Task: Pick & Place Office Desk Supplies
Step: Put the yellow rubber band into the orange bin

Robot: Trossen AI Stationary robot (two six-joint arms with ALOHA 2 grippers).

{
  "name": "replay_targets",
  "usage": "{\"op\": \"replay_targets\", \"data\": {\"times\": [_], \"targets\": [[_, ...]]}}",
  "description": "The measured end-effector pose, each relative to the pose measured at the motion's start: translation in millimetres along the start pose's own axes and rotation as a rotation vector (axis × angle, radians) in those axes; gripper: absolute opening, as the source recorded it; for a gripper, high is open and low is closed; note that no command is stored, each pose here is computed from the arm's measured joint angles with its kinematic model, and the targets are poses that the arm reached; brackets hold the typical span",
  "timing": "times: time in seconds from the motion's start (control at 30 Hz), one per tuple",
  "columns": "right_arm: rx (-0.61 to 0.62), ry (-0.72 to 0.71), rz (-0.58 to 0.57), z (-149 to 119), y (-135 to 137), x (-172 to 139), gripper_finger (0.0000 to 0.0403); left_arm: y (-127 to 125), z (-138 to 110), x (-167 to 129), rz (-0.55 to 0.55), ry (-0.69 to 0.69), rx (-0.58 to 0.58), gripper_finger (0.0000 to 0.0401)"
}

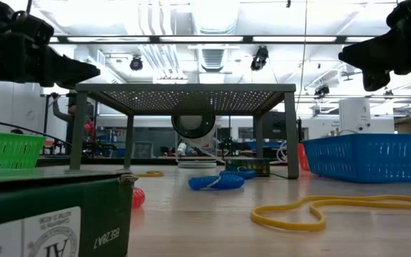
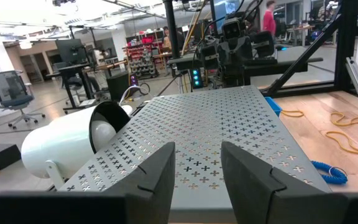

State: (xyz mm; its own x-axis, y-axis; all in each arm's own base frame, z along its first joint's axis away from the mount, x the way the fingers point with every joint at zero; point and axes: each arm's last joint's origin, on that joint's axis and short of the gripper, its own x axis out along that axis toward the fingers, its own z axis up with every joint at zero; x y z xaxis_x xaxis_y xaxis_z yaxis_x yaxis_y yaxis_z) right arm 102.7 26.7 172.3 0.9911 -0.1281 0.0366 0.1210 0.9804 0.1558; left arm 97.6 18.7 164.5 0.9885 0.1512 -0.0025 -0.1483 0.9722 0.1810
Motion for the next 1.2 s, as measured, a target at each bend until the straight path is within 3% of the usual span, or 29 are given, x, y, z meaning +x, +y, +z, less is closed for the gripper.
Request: {"op": "replay_targets", "data": {"times": [0.63, 0.87, 0.93, 1.2], "targets": [[-0.057, -0.007, 0.003, 0.8, 0.2, 0.0, 0.0068, 0.0, 0.1, 0.0, 0.0, 0.0, 0.0, 0.0134], [-0.28, -0.117, 0.084, 26.5, 5.6, -1.2, 0.0068, 0.0, 0.1, 0.0, 0.0, 0.0, 0.0, 0.0134], [-0.303, -0.081, 0.07, 39.8, 7.1, -0.9, 0.0068, 0.0, 0.1, 0.0, 0.0, 0.0, 0.0, 0.0134], [-0.356, 0.286, -0.023, 80.4, 14.4, 6.6, 0.0068, 0.0, 0.2, 0.0, 0.0, -0.001, 0.0, 0.0134]]}}
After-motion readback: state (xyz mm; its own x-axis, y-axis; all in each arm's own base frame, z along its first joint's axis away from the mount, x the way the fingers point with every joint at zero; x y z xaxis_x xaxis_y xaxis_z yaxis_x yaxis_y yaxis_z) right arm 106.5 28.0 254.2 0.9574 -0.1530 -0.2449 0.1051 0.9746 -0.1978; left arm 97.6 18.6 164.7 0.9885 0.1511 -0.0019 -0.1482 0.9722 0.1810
